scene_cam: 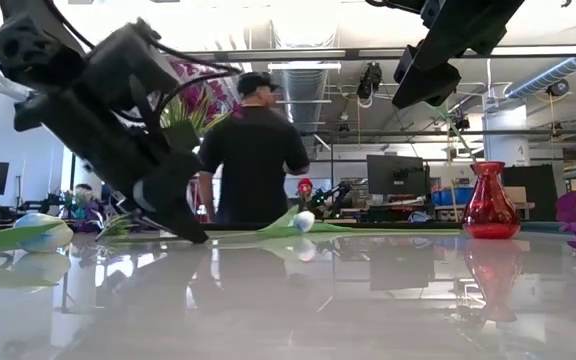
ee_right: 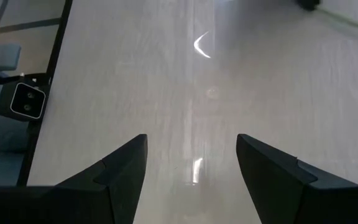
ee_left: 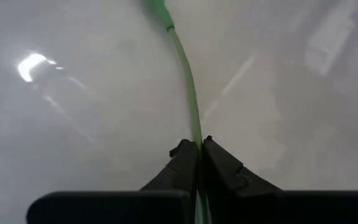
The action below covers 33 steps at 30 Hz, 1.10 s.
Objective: Sort flowers into vase by color
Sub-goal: Put the middle left white tulip into the red vase
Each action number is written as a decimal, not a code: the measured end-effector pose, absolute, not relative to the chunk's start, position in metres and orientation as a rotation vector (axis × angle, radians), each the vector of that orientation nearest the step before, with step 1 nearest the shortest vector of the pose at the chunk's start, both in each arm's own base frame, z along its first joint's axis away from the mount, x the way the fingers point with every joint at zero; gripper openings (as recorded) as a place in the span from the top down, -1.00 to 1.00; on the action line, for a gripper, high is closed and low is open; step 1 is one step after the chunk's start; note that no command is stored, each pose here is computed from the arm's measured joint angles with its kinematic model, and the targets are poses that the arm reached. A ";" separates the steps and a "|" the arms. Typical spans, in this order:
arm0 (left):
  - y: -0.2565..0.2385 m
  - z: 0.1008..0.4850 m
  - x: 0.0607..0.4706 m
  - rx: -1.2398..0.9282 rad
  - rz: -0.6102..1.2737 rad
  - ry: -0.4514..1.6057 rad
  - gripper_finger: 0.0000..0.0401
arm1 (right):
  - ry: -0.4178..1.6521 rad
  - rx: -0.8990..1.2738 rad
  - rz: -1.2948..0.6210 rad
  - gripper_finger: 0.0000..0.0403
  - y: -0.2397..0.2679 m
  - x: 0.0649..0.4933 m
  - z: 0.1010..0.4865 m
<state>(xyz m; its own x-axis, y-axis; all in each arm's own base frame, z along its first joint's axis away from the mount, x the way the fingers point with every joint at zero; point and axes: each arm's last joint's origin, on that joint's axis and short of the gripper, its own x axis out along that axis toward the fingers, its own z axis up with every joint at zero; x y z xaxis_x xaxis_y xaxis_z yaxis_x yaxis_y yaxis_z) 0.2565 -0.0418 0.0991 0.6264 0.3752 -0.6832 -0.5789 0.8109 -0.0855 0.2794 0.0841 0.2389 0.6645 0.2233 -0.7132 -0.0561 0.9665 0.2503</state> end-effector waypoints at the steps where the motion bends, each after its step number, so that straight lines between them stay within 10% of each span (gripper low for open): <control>1: -0.045 0.100 0.257 -0.318 0.530 0.716 1.00 | 0.831 0.214 0.159 -0.18 0.084 0.279 0.239; 13: -0.066 0.101 0.252 -0.396 0.461 0.771 0.94 | 0.832 0.210 0.161 -0.18 0.084 0.279 0.239; 33: -0.052 0.122 0.290 -0.113 0.521 0.640 -0.09 | 0.820 0.168 0.183 -0.18 0.084 0.280 0.239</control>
<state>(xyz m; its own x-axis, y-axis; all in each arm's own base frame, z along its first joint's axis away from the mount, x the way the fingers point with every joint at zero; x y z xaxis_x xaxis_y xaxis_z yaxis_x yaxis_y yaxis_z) 0.2898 -0.0522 0.1219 0.6789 0.4289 -0.5959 -0.4969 0.8659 0.0572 0.2798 0.0843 0.2393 0.6684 0.2256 -0.7088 -0.0964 0.9711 0.2182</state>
